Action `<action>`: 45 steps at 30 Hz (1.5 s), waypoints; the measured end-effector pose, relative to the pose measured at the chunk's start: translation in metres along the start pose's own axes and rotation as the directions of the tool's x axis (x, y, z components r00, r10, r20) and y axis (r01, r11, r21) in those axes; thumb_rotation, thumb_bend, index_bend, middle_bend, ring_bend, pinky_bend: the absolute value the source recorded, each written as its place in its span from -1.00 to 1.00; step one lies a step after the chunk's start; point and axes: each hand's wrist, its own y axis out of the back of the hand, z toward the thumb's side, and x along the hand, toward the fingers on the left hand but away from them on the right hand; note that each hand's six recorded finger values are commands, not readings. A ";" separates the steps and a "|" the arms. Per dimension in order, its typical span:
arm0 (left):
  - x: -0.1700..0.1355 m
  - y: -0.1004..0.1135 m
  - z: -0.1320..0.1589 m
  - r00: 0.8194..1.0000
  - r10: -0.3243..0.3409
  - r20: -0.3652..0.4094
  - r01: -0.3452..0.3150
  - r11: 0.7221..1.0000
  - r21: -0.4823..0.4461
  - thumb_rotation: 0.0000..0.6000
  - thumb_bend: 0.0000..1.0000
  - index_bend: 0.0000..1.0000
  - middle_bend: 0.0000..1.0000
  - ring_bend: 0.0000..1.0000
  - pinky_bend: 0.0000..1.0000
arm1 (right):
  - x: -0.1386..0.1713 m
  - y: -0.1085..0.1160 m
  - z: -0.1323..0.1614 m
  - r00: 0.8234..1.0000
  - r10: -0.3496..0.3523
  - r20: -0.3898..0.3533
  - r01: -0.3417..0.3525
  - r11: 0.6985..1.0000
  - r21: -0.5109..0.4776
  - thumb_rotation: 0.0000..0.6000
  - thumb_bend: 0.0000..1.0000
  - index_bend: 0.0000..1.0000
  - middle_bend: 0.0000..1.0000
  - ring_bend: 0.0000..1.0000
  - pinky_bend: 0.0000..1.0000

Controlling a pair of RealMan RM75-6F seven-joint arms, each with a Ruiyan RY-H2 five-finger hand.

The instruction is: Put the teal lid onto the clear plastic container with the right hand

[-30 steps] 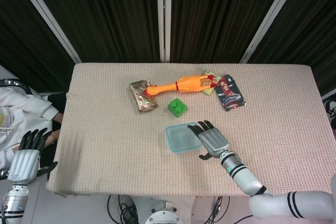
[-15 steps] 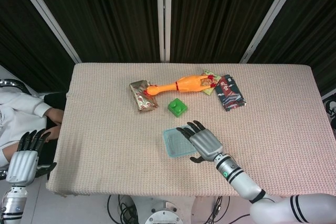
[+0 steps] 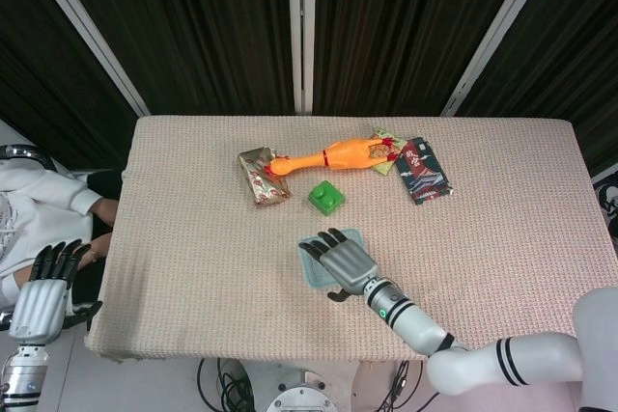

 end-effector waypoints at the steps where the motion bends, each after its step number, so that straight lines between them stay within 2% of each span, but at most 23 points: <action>1: 0.000 0.000 0.000 1.000 0.000 0.000 0.000 1.000 0.000 1.00 -0.71 -0.77 -0.86 -1.00 -1.00 | -0.001 -0.002 0.001 1.000 0.005 0.001 -0.005 1.000 0.002 1.00 -0.72 -1.00 -0.73 -1.00 -1.00; 18: -0.001 -0.003 -0.002 1.000 -0.002 -0.001 0.002 1.000 -0.006 1.00 -0.71 -0.78 -0.86 -1.00 -1.00 | -0.003 -0.013 0.000 0.999 0.033 0.012 -0.033 0.999 0.005 1.00 -0.72 -1.00 -0.71 -1.00 -1.00; 23: -0.003 -0.001 -0.002 1.000 0.005 -0.003 -0.005 1.000 -0.006 1.00 -0.71 -0.78 -0.86 -1.00 -1.00 | 0.006 -0.004 -0.001 1.000 -0.013 0.006 0.013 1.000 0.005 1.00 -0.72 -1.00 -0.72 -1.00 -1.00; 29: -0.003 -0.001 0.000 1.000 0.005 0.002 -0.005 1.000 -0.004 1.00 -0.71 -0.78 -0.86 -1.00 -1.00 | 0.038 0.003 -0.017 0.996 -0.093 0.016 0.093 0.996 0.007 1.00 -0.72 -1.00 -0.67 -1.00 -1.00; 37: -0.001 -0.001 0.006 1.000 0.002 0.016 -0.002 1.000 0.006 1.00 -0.71 -0.78 -0.86 -1.00 -1.00 | 0.090 -0.027 -0.050 0.993 -0.101 0.055 0.103 0.993 -0.051 1.00 -0.72 -1.00 -0.63 -1.00 -1.00; 45: 0.000 0.000 0.009 1.000 0.001 0.019 -0.001 1.000 0.011 1.00 -0.71 -0.78 -0.86 -1.00 -1.00 | 0.094 -0.050 -0.062 0.997 -0.048 0.065 0.052 0.997 -0.060 1.00 -0.71 -1.00 -0.62 -1.00 -1.00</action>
